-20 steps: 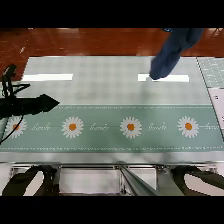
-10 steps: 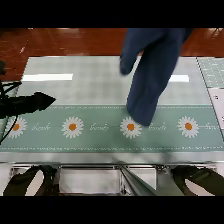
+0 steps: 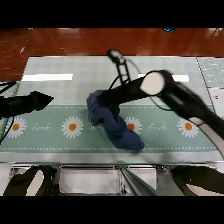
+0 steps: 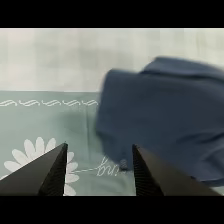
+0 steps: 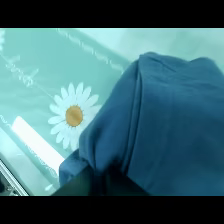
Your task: Fold the shirts.
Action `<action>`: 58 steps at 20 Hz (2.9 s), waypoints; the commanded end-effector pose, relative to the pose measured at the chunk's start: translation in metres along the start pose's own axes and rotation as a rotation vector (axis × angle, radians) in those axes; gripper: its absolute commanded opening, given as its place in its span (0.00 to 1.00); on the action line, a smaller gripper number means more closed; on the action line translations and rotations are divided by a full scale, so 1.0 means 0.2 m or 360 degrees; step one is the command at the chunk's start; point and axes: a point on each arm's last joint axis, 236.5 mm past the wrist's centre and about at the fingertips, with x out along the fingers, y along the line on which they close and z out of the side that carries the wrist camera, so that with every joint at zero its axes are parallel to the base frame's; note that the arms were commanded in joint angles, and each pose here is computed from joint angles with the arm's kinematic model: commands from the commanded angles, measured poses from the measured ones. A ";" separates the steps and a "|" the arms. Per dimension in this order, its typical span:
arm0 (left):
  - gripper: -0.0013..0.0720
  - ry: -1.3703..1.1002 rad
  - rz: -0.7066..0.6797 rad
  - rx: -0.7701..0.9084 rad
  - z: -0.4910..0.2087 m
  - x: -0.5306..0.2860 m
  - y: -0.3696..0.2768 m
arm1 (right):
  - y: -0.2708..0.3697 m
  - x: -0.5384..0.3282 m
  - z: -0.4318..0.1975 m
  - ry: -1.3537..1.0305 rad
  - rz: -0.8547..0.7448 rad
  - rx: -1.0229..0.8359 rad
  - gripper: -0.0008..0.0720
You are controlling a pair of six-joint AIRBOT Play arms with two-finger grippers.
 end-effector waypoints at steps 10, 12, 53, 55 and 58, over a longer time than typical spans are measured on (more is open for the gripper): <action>0.70 0.0252 0.0103 -0.0192 -0.27 0.13 0.23 | -1.02 -1.11 0.10 -0.0406 -0.0516 0.0601 0.57; 0.70 0.0429 0.0047 -0.0313 -0.37 0.21 0.25 | -1.20 -1.26 -0.15 -0.0464 -0.0695 0.0779 0.57; 0.03 0.0000 -0.1062 -0.0192 0.77 0.17 -0.35 | -0.61 -1.12 0.35 -0.0579 -0.0222 0.0273 0.05; 0.03 -0.0210 -0.1050 0.0102 1.00 -0.13 -0.56 | -0.43 -1.50 0.52 -0.0758 -0.0359 0.0062 0.05; 0.03 -0.0483 -0.0917 0.0506 1.16 -0.56 -0.83 | -0.15 -1.93 0.55 -0.0896 -0.0562 -0.0204 0.05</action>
